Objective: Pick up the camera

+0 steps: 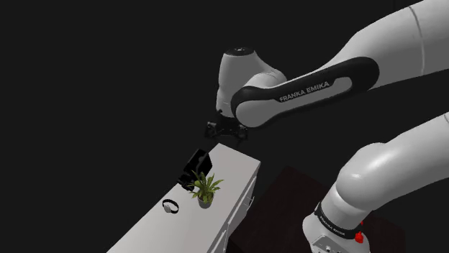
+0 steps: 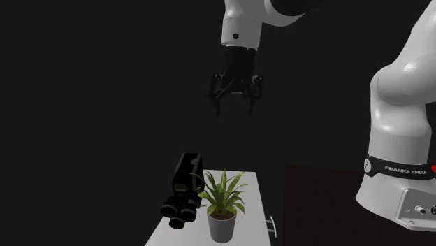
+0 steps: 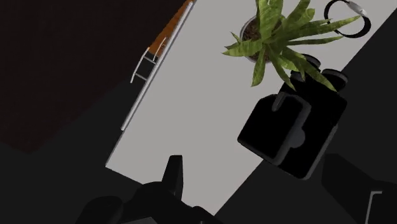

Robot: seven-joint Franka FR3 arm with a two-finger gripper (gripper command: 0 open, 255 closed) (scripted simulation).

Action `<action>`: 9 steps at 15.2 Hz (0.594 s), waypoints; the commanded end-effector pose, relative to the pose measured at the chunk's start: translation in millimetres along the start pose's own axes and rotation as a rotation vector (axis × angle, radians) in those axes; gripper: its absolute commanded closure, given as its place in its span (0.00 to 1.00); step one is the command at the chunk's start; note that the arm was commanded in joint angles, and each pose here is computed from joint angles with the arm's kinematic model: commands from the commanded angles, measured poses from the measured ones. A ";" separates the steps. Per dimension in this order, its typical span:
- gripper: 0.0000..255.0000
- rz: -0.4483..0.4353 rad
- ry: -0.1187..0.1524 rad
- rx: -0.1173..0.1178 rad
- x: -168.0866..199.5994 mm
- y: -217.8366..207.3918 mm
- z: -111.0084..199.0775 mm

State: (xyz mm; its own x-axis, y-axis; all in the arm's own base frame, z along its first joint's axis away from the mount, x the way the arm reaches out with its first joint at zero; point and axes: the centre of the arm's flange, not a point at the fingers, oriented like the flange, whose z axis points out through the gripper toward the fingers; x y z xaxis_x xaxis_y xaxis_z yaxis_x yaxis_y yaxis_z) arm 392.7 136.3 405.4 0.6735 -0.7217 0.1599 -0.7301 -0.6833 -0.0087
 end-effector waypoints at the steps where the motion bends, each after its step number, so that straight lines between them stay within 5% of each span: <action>1: 0.00 0.077 0.016 -0.006 -2.5 -19.3 21.2; 9: 0.00 0.360 0.081 -0.044 8.7 -93.5 101.2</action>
State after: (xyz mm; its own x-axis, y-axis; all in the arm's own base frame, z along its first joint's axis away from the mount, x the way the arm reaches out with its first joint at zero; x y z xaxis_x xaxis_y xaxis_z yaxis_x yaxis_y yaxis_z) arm 469.9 181.3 317.1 0.4071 -0.8864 0.2203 -0.9060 -0.4225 -0.0262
